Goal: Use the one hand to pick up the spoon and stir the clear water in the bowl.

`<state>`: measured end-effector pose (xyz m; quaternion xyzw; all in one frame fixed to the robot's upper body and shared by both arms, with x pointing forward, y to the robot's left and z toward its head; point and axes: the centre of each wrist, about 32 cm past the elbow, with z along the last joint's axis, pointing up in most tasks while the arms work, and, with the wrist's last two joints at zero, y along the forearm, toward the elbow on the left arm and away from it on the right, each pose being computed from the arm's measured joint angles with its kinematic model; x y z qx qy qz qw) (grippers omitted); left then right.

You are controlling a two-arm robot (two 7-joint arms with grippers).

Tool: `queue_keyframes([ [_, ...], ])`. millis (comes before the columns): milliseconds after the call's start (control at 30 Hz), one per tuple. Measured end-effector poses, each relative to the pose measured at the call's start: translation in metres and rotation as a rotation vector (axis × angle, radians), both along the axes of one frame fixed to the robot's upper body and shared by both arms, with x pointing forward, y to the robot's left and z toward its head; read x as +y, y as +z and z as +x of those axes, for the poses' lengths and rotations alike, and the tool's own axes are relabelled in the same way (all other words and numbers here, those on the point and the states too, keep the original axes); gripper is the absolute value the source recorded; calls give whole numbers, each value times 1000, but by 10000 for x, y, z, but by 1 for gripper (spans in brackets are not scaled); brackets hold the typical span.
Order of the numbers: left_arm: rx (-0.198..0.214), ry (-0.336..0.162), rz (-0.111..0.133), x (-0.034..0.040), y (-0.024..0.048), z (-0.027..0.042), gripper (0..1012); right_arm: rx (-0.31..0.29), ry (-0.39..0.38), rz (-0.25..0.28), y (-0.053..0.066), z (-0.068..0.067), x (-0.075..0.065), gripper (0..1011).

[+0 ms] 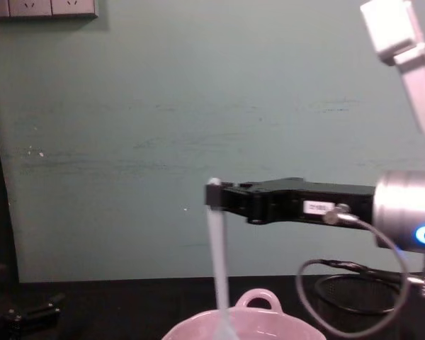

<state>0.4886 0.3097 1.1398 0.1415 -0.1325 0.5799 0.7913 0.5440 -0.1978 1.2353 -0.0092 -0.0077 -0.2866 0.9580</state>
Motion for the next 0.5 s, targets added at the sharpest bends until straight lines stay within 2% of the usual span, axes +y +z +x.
queue_keyframes([
  [167,0,0,0,0,0,0,1011,0,30,2,7,122,168,97],
  [500,0,0,0,0,0,0,1011,6,23,3,4,358,268,98],
])
